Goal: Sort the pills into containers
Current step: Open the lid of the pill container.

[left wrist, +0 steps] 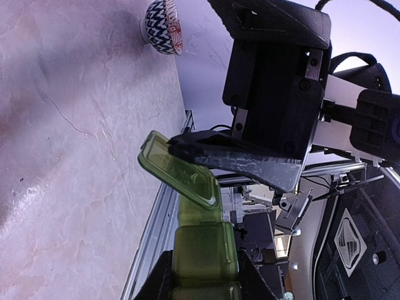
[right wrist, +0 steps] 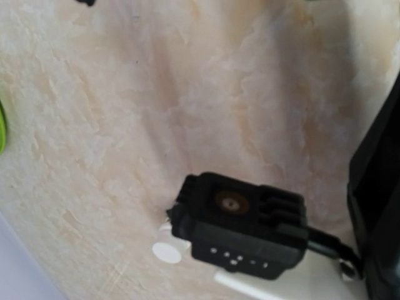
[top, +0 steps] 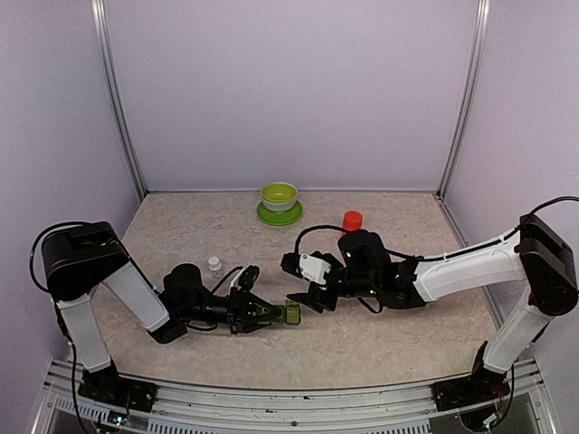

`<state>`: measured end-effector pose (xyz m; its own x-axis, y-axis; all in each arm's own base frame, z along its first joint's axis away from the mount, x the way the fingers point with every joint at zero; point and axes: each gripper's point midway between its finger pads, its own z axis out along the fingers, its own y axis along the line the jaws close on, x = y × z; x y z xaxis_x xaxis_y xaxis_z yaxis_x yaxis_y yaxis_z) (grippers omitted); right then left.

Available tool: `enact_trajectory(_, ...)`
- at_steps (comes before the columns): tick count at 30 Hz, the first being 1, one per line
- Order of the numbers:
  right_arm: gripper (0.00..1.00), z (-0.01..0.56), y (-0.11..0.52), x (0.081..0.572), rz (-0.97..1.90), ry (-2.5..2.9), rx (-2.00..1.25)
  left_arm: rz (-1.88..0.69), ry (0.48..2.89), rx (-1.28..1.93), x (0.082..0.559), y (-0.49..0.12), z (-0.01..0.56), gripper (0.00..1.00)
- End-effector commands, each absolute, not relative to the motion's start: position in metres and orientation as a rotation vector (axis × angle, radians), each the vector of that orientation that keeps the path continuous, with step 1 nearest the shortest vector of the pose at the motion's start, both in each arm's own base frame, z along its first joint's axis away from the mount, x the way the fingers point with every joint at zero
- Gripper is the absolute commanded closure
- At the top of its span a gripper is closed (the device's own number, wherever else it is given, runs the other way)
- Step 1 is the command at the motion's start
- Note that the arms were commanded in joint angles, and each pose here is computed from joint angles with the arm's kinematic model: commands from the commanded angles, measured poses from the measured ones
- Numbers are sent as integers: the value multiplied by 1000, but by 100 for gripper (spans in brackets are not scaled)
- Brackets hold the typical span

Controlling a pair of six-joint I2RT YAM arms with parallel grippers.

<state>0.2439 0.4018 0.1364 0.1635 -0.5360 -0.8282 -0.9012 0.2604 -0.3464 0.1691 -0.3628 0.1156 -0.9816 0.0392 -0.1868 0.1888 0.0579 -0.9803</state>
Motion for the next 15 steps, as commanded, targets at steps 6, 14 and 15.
enact_trajectory(6,29,125,405,243,453,1527,-1471,-2090,2120,328,167,-368,130,80)
enact_trajectory(14,26,144,399,260,387,1554,-1361,-2068,2135,306,172,-367,126,79)
enact_trajectory(15,25,151,398,262,382,1554,-1336,-2066,2139,297,174,-366,124,80)
